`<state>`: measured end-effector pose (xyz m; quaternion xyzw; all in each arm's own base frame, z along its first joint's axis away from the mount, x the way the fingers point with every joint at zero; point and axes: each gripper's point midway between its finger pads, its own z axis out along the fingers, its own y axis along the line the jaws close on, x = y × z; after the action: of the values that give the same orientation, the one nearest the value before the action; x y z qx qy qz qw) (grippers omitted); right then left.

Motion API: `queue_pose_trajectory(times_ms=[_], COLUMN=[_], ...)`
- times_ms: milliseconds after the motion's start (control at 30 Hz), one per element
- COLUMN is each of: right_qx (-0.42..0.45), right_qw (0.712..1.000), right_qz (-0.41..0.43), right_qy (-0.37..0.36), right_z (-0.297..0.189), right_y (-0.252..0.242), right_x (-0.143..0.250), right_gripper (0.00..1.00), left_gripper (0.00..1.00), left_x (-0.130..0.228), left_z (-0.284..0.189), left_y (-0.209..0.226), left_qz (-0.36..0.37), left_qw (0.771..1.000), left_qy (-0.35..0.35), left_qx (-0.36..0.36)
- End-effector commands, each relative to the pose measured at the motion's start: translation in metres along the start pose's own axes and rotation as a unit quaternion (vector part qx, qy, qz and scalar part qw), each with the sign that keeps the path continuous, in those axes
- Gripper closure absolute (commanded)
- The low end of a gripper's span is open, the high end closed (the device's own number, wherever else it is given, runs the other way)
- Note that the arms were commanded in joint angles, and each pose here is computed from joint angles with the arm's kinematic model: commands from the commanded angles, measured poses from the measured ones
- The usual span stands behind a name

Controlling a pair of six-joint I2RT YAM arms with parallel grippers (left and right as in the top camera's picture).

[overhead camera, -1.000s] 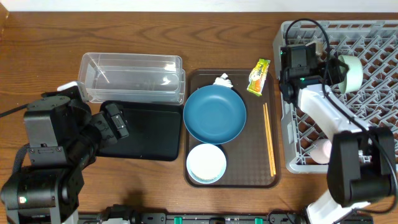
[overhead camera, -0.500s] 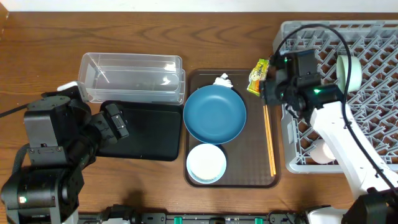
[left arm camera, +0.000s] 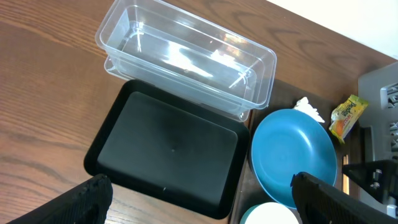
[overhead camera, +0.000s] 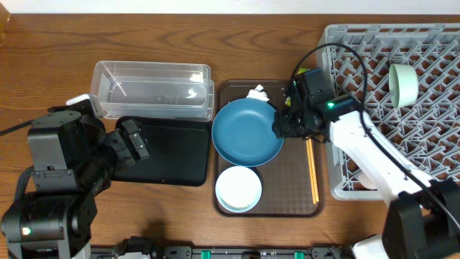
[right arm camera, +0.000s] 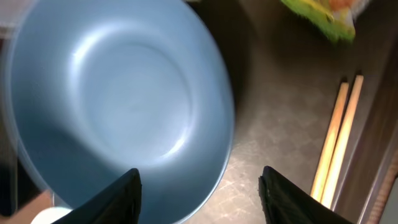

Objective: Sort waste into correct bins and load items into the dishwasher rack
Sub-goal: 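Grasp the teal plate's rim with the right gripper, then lift the teal plate and stand it in the rack's right side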

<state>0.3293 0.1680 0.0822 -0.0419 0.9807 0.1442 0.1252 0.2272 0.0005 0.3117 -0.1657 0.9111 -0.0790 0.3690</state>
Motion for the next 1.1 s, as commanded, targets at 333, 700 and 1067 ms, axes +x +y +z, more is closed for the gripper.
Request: queue_pose_trajectory(times_ms=[333, 700, 1067], right_qx=[-0.011, -0.016, 0.395], right_qw=[0.996, 0.997, 0.841], right_qz=[0.085, 0.067, 0.1], right_qy=[0.04, -0.046, -0.356], right_z=[0.06, 0.003, -0.234], right_y=[-0.001, -0.017, -0.138], right_x=[0.002, -0.033, -0.055], right_gripper=[0.9, 0.99, 0.99], left_gripper=[0.06, 0.06, 0.06], left_x=[-0.002, -0.002, -0.002], left_z=[-0.003, -0.003, -0.003], left_y=[0.002, 0.002, 0.002], left_qz=[-0.002, -0.002, -0.002], left_qw=[1.0, 1.0, 1.0], left_qy=[-0.006, -0.006, -0.006], left_qx=[-0.006, -0.006, -0.006])
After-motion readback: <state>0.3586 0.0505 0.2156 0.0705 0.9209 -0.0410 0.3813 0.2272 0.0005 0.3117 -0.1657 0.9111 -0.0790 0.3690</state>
